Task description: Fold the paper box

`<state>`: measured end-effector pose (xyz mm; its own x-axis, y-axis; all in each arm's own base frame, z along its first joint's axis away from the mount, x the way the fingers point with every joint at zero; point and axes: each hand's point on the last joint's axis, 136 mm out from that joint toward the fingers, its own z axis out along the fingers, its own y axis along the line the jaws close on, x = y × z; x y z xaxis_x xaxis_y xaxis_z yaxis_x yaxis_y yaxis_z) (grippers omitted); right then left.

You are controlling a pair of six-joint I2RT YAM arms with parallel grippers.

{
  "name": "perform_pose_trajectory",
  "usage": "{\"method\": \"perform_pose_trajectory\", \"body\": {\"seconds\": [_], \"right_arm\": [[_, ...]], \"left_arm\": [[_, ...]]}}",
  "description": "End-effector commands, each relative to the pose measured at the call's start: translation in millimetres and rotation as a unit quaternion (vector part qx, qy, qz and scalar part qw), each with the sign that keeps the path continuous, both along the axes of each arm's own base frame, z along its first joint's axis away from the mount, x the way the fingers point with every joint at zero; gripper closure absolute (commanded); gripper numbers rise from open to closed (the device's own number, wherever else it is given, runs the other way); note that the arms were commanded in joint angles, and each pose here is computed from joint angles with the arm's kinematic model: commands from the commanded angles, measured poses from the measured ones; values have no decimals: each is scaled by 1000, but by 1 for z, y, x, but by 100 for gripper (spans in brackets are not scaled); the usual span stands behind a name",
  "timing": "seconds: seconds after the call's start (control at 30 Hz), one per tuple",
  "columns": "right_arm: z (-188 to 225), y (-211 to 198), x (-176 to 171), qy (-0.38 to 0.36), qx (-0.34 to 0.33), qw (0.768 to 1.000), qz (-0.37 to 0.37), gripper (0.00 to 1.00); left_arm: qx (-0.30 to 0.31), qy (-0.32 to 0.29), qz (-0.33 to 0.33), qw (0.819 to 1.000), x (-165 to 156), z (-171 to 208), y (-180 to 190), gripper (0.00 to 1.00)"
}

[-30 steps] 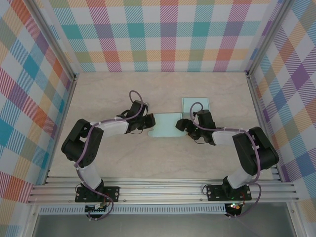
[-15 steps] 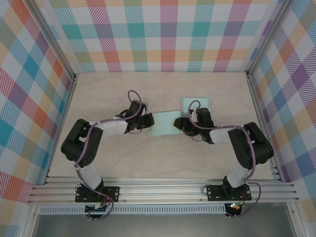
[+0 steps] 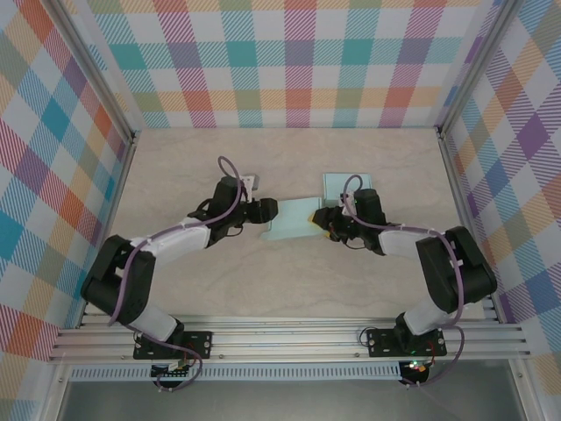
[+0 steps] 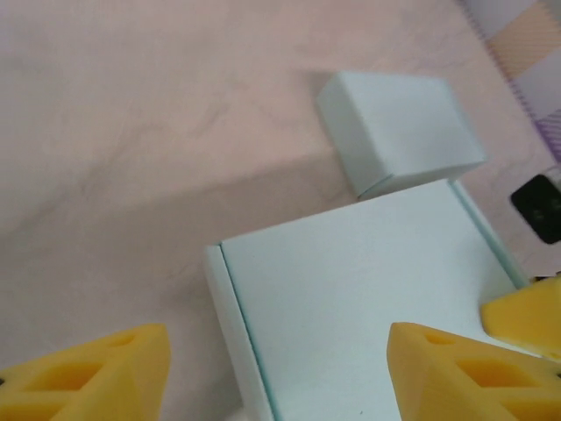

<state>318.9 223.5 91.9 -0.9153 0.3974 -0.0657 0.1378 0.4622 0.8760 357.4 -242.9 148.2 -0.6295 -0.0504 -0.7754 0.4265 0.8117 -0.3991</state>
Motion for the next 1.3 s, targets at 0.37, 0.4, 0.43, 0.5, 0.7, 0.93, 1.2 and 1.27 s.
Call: {"method": "perform_pose_trajectory", "body": {"seconds": [0.37,0.4,0.43,0.5,0.7,0.93,1.2,1.27], "right_arm": [[17,-12,-46,171,88,980,47,65],[17,-12,-47,176,89,979,49,65],[16,-12,-48,180,89,978,51,65],[14,-12,-51,186,89,977,54,65],[10,-12,-56,199,86,974,63,65],[9,-12,-61,205,84,972,72,65],[9,-13,-67,206,80,972,81,62],[9,-14,-67,202,75,973,82,61]], "left_arm": [[347,-376,-266,817,-100,2,-80,22],[357,-376,-269,812,-100,-1,-82,21],[369,-375,-272,806,-100,-6,-84,21],[390,-369,-282,795,-101,-14,-87,21],[434,-356,-277,780,-92,-29,-92,21],[472,-334,-272,769,-83,-37,-91,28],[489,-307,-279,768,-84,-33,-86,52],[486,-295,-291,769,-88,-30,-86,55]]}}
